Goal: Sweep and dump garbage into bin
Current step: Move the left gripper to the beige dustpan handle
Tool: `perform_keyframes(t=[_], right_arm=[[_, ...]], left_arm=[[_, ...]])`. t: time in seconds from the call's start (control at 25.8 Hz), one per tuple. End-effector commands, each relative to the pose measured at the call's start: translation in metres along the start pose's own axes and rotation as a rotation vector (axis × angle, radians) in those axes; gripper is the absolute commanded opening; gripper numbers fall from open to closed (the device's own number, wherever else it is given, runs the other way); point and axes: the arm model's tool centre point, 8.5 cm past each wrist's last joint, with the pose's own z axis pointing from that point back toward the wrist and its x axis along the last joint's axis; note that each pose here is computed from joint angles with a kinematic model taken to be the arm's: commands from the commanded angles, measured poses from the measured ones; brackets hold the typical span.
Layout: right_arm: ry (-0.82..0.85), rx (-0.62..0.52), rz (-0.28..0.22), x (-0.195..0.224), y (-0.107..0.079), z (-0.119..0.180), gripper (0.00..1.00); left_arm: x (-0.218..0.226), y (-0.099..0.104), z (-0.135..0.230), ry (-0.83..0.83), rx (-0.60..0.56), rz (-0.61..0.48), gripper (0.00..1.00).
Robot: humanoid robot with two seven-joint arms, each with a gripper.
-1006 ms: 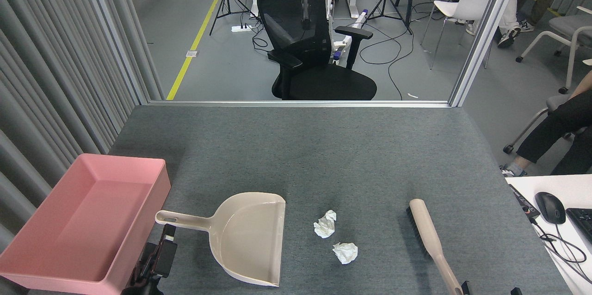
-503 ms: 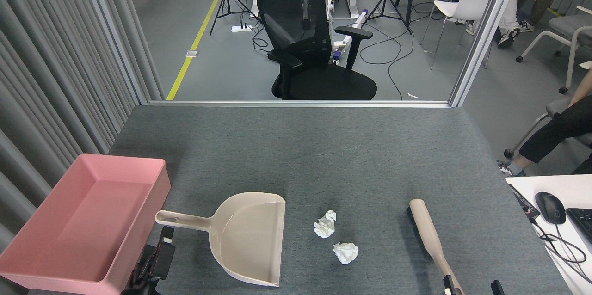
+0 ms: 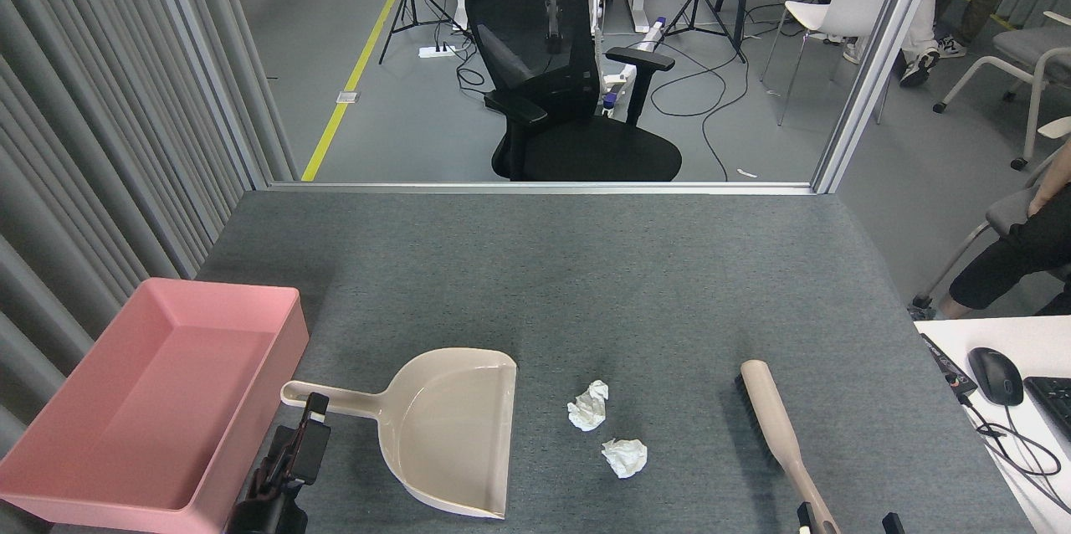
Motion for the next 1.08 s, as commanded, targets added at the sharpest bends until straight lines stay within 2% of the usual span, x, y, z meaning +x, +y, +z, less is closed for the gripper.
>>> perform_keyframes(t=[0.0, 0.46, 0.74, 0.85, 1.04], right_arm=[[0.003, 0.006, -0.002, -0.002, 0.005, 0.002, 0.99], [0.014, 0.013, -0.013, 0.0, 0.01, -0.007, 0.99], [0.003, 0.019, -0.018, 0.005, 0.013, -0.008, 0.99], [0.01, 0.035, -0.021, 0.004, 0.019, -0.007, 0.99], [0.012, 0.02, -0.025, 0.005, 0.018, -0.014, 0.99]], left_arm=[[0.0, -0.001, -0.001, 0.001, -0.003, -0.002, 1.0], [-0.01, -0.016, -0.012, 0.024, -0.033, 0.015, 1.0], [-0.012, -0.016, -0.021, 0.026, -0.037, 0.015, 1.0], [-0.013, -0.017, -0.024, 0.03, -0.039, 0.017, 0.99], [-0.014, -0.018, -0.026, 0.03, -0.034, 0.019, 0.99]])
